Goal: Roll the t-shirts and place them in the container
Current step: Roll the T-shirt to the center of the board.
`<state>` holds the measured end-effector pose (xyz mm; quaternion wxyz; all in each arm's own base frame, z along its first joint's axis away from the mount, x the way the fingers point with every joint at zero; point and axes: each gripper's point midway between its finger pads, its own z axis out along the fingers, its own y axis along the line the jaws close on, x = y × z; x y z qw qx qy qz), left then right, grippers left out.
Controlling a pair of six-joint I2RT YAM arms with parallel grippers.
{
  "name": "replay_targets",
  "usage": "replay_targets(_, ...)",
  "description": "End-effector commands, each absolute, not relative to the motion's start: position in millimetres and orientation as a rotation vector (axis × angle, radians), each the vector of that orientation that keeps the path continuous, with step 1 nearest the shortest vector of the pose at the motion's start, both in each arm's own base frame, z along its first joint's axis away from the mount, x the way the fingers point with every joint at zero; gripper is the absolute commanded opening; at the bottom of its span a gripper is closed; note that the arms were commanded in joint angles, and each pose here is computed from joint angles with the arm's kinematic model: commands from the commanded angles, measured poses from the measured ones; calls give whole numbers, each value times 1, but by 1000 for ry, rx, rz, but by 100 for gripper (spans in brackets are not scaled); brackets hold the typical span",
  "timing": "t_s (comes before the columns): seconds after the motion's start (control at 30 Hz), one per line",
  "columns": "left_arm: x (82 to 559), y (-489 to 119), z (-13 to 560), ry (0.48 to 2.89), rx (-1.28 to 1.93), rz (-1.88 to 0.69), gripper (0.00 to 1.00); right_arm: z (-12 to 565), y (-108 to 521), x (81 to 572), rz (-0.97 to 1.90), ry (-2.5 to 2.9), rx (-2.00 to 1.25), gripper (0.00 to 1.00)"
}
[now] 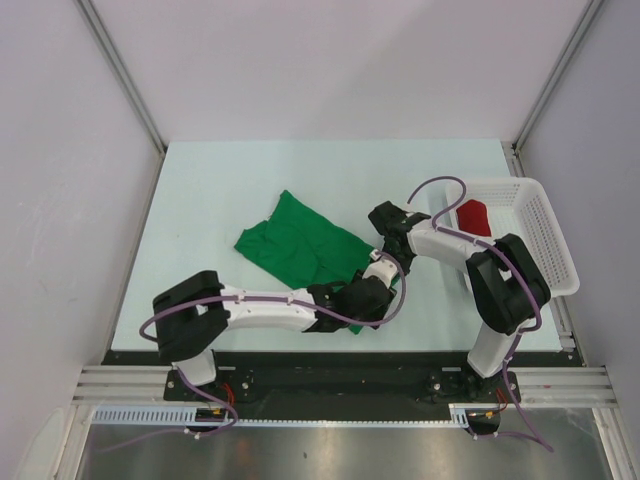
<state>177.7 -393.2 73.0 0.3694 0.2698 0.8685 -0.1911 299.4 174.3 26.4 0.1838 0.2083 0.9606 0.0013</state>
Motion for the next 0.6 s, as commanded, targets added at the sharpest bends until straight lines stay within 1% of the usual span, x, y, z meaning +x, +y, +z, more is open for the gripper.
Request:
replay_targets(0.0,192,-405,79,2152,735,-434,59,21,178,307,9,2700,587,39)
replay_targets(0.17,200,-411,72,2111,760,-401,57,23,179,308,18,2697,587,39)
replay_targets(0.4,207,-409,57,2114,776,-323,55,25,179,308,27,2698,587,39)
replay_targets(0.57,209,-401,42,2139,774,-257,50,28,179,309,43,2693,588,39)
